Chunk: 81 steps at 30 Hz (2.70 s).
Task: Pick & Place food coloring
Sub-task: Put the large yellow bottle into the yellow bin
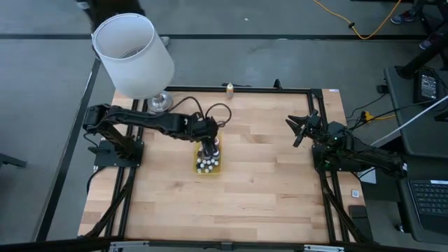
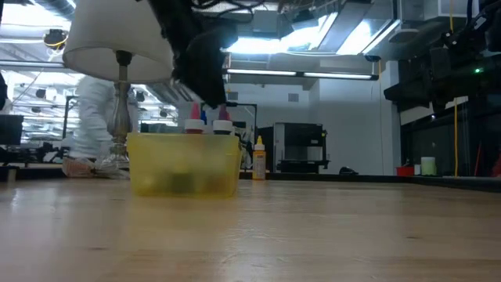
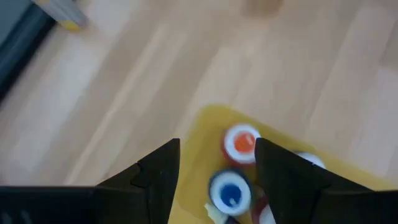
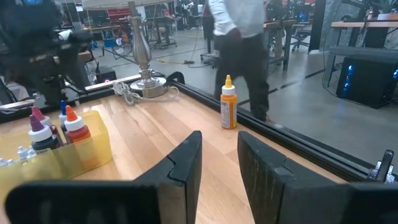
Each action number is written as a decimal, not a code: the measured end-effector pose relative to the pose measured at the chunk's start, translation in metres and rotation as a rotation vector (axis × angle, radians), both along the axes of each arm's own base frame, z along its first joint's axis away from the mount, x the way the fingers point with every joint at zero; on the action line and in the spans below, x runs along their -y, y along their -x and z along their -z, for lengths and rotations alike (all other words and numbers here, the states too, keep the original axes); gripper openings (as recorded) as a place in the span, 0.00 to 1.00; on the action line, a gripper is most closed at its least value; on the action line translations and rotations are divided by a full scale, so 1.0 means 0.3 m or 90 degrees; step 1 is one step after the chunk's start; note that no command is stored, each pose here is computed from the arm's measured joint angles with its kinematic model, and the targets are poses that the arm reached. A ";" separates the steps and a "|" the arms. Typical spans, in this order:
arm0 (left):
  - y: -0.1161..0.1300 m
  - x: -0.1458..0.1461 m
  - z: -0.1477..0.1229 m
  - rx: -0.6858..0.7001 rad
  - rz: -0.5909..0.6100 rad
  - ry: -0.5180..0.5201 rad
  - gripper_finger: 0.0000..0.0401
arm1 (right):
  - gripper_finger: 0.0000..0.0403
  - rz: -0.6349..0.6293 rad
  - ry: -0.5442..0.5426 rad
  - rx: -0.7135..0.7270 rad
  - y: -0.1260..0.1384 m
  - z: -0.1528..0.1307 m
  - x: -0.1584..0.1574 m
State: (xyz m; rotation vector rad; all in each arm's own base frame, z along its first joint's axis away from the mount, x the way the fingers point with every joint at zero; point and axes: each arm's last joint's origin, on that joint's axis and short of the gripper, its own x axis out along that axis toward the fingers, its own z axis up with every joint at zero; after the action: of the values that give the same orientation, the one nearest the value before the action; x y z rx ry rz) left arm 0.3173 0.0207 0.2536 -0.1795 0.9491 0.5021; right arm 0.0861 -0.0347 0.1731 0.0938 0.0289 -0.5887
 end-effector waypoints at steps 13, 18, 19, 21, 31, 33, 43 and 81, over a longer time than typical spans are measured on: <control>-0.084 -0.236 -0.191 0.063 -0.150 -0.074 0.60 | 0.26 0.000 0.000 0.000 0.000 0.000 0.000; -0.183 -0.322 -0.198 0.055 -0.173 -0.081 0.67 | 0.26 0.000 0.000 0.000 0.000 0.000 0.000; -0.205 -0.342 -0.194 0.053 -0.181 -0.080 0.68 | 0.26 0.000 0.000 0.000 0.000 0.000 0.000; -0.247 -0.385 -0.183 0.046 -0.204 -0.075 0.70 | 0.26 0.000 0.000 0.000 0.000 0.000 0.000; -0.369 -0.605 -0.100 -0.010 -0.308 -0.053 0.72 | 0.26 0.000 0.000 0.000 0.000 0.000 0.000; -0.368 -0.647 -0.076 -0.020 -0.333 -0.043 0.72 | 0.26 0.000 0.000 0.000 0.000 0.000 0.000; -0.338 -0.804 0.024 -0.014 -0.390 0.023 0.72 | 0.26 0.000 0.000 0.000 0.000 0.000 0.000; -0.373 -0.867 0.144 -0.050 -0.266 0.013 0.51 | 0.26 0.000 0.000 0.000 0.000 0.000 0.000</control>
State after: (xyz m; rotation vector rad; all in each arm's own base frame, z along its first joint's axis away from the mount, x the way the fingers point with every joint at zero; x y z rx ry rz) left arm 0.4293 0.2809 0.2103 -0.3833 0.9971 0.8884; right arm 0.0861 -0.0347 0.1732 0.0935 0.0289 -0.5886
